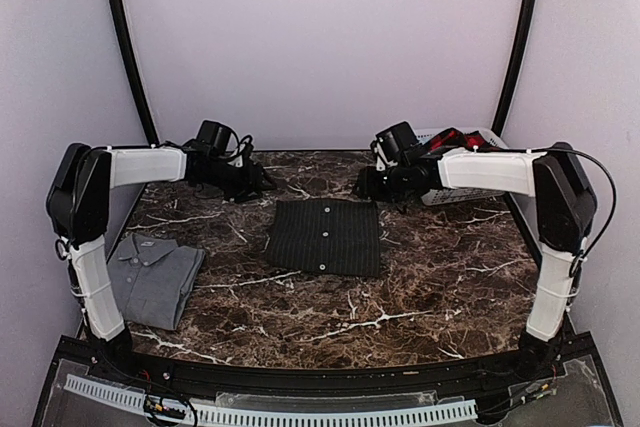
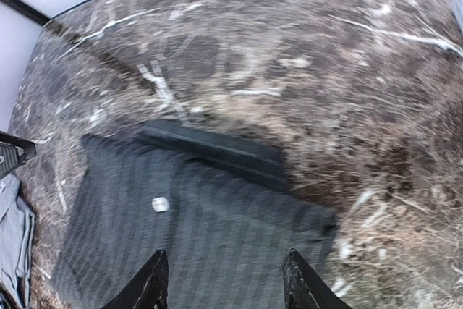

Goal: Fold and stack the long sleeve shirts
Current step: Smooth out the square-folded shirt at the center of the board.

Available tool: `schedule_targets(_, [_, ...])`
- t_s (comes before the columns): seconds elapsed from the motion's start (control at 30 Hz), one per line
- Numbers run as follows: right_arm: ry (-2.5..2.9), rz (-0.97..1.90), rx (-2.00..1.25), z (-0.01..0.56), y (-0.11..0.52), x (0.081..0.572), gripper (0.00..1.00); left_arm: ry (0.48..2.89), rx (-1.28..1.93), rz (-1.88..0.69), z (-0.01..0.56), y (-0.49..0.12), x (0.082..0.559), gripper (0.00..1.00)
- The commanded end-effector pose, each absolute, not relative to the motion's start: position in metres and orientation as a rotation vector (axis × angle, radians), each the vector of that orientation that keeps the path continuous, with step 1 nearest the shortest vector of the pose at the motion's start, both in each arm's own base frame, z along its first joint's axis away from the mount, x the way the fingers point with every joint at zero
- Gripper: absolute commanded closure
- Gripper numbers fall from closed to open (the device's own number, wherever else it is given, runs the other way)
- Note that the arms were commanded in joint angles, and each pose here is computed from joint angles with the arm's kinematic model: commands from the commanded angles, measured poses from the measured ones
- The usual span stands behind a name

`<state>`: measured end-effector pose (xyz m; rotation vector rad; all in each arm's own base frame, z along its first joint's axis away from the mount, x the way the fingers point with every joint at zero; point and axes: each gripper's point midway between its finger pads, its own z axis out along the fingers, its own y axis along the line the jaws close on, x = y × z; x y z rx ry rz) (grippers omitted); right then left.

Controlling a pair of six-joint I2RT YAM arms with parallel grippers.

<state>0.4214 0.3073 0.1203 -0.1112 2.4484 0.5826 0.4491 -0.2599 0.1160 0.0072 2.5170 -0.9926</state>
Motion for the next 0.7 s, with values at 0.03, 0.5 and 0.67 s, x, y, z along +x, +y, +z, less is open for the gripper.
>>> schedule_targets(0.03, [2.389, 0.599, -0.252, 0.147, 0.351, 0.402, 0.50, 2.510, 0.087, -0.997, 0.152, -0.265, 0.394, 0.54])
schedule_targets(0.5, [2.488, 0.579, -0.439, 0.084, 0.417, 0.425, 0.54, 2.606, 0.166, -1.208, 0.125, -0.312, 0.320, 0.70])
schedule_targets(0.67, [2.530, 0.570, -0.418, 0.057, 0.418, 0.449, 0.55, 2.634, 0.178, -1.232, 0.104, -0.321, 0.321, 0.71])
